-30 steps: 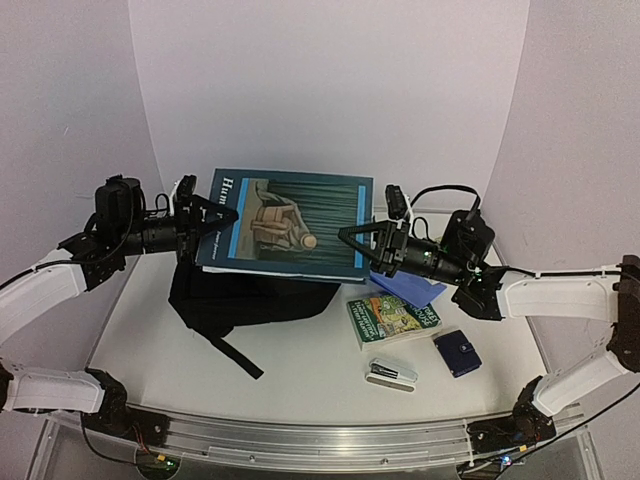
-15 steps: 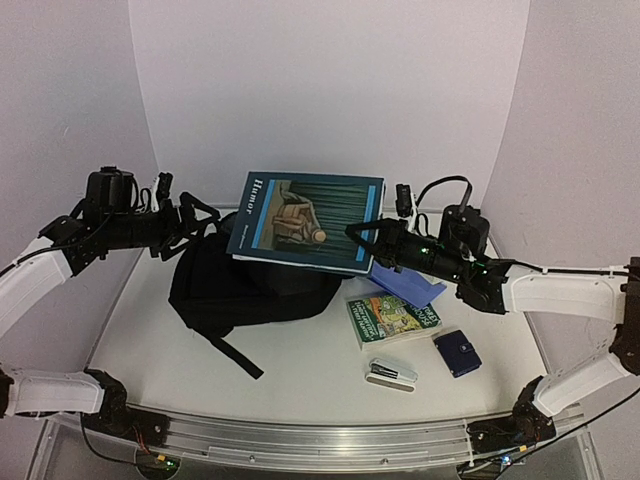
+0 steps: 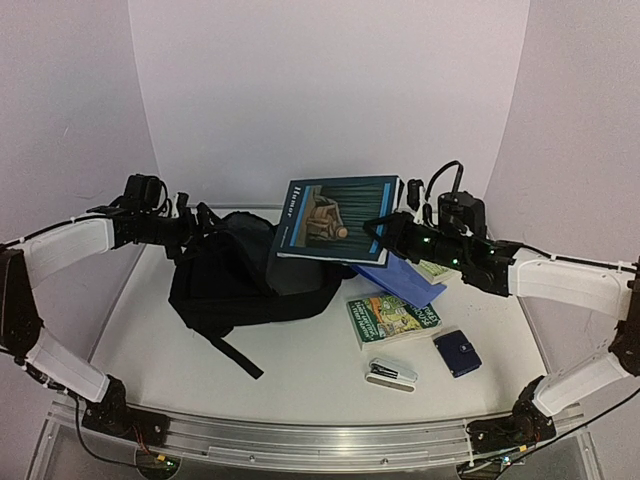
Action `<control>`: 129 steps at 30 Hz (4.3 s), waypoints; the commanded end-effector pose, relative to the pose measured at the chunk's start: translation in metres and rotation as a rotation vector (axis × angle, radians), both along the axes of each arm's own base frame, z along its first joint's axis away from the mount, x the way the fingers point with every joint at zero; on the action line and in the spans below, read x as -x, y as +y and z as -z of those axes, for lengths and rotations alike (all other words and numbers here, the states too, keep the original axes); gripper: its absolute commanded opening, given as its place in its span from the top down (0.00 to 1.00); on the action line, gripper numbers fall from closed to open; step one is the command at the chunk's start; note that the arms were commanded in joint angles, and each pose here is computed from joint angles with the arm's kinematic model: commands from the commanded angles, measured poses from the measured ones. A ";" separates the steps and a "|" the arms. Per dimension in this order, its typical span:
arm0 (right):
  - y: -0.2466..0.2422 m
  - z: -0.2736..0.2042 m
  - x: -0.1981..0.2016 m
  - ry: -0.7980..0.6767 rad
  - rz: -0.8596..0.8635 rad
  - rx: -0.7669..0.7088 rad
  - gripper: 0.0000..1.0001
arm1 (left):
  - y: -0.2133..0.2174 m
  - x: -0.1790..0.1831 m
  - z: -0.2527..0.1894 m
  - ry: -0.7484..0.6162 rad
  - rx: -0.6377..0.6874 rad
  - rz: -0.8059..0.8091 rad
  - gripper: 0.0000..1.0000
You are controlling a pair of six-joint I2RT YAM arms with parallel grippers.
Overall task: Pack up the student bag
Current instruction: Place the book in the student bag.
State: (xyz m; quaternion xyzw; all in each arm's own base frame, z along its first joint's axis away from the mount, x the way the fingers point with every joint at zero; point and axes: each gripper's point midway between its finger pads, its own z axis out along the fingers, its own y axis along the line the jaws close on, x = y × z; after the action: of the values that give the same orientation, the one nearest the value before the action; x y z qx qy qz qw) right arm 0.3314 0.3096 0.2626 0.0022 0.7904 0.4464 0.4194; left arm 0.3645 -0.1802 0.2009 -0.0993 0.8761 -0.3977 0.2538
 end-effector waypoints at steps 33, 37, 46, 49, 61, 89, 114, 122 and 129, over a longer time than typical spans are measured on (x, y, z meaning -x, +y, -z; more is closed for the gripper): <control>0.022 0.015 -0.037 0.198 -0.109 0.007 0.88 | -0.028 -0.076 -0.007 -0.023 0.106 0.128 1.00; 0.021 0.022 -0.036 0.221 -0.106 0.021 0.88 | -0.030 -0.062 -0.060 -0.186 0.157 0.167 1.00; 0.028 0.033 -0.033 0.286 -0.132 0.003 0.88 | -0.041 -0.032 -0.106 -0.293 0.237 0.295 1.00; 0.034 0.034 -0.032 0.307 -0.162 -0.014 0.86 | -0.043 -0.028 -0.114 -0.309 0.249 0.318 1.00; 0.064 0.030 -0.039 0.340 -0.244 -0.080 0.86 | -0.052 -0.027 -0.129 -0.324 0.286 0.372 1.00; 0.198 0.081 -0.047 0.385 -0.447 -0.160 0.83 | -0.078 -0.034 -0.131 -0.299 0.322 0.468 1.00; 0.266 0.133 -0.076 0.248 -0.366 -0.094 0.43 | -0.078 -0.032 -0.093 -0.264 0.222 0.440 1.00; 0.216 0.115 -0.087 0.147 -0.172 0.092 0.18 | -0.057 -0.034 -0.071 -0.221 0.140 0.359 1.00; 0.181 0.132 -0.098 0.146 -0.006 0.211 0.14 | -0.055 -0.033 -0.070 -0.218 0.131 0.357 1.00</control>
State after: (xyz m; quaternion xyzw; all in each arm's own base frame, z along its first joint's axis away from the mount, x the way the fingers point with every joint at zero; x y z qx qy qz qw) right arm 0.4149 0.5055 0.0866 -0.0255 0.8751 0.3862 0.2904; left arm 0.4038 -0.2378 0.2474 0.0607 0.8291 -0.5039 0.2344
